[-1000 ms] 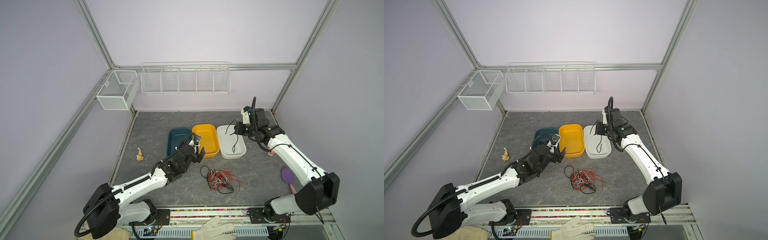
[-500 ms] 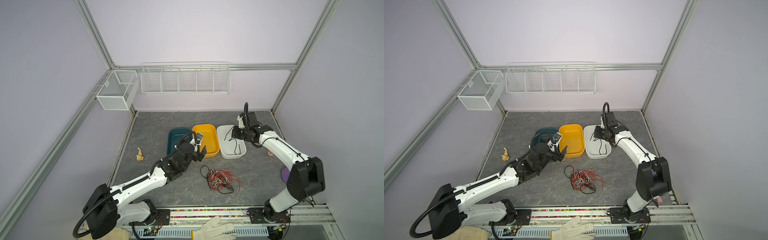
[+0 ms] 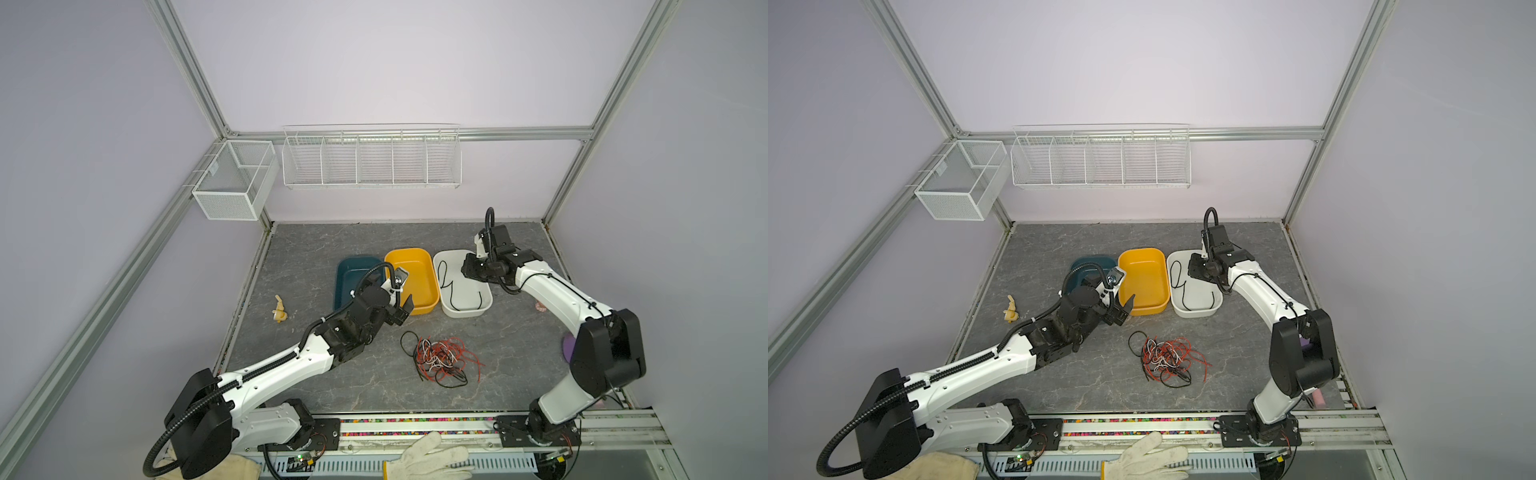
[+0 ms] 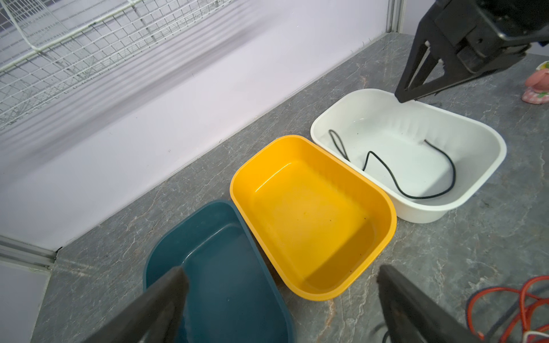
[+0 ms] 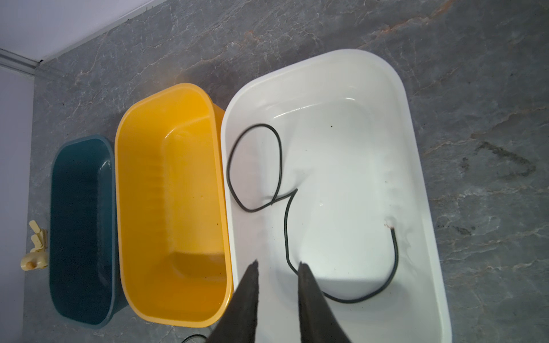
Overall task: Untangle the cables
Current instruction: 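Drop the black cable into the white tub while the left gripper moves forward, then bring the right gripper back to the pile while the left returns near it, then grasp another cable in the pile with the right gripper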
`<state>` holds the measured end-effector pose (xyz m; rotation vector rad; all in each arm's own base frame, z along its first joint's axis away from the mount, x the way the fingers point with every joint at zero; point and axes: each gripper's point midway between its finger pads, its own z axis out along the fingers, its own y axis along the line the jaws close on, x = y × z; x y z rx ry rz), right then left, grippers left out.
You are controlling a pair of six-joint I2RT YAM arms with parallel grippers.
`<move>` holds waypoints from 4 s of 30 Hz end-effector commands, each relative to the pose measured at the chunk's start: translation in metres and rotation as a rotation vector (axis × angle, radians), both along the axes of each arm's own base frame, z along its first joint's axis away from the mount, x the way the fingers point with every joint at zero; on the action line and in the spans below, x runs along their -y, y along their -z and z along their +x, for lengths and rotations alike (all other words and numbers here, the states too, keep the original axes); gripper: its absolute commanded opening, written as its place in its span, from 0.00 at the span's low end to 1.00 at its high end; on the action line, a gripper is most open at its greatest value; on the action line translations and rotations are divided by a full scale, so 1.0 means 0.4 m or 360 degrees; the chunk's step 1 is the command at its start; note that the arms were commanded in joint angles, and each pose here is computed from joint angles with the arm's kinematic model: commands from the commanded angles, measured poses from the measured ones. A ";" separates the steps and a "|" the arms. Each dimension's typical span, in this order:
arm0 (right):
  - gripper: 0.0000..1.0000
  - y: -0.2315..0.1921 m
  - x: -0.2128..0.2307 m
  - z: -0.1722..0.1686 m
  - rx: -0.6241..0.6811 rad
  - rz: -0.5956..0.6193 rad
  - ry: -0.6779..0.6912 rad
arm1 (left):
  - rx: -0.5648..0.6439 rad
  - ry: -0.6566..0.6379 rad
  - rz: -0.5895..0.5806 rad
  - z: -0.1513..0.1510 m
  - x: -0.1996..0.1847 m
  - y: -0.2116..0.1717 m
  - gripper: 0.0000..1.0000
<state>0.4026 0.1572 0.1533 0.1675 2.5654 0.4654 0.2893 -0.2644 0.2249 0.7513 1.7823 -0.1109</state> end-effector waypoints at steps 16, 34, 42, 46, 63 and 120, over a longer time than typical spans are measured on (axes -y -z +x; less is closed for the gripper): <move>0.74 -0.066 -0.033 -0.259 0.0042 0.0115 -0.0261 | -0.0043 0.0076 -0.0021 -0.008 0.038 -0.027 0.99; 0.77 -0.087 -0.093 -0.481 0.0126 0.0107 -0.0483 | -0.0093 -0.0015 -0.0169 -0.010 0.021 -0.091 0.99; 0.77 0.001 -0.067 -0.540 0.0054 0.0066 -0.0514 | -0.0114 0.0076 -0.0169 -0.030 0.033 -0.084 0.99; 0.75 0.024 -0.071 -0.565 0.0018 0.0054 -0.0595 | -0.0113 0.0137 -0.0149 -0.042 0.039 -0.060 0.99; 0.61 0.112 -0.073 -0.678 -0.0058 0.0073 -0.0805 | -0.0060 0.0915 0.0417 -0.268 0.065 0.114 0.99; 0.07 -0.043 -0.113 -0.592 0.0216 -0.0287 -0.0759 | -0.0062 0.0871 0.0489 -0.263 0.068 0.202 0.99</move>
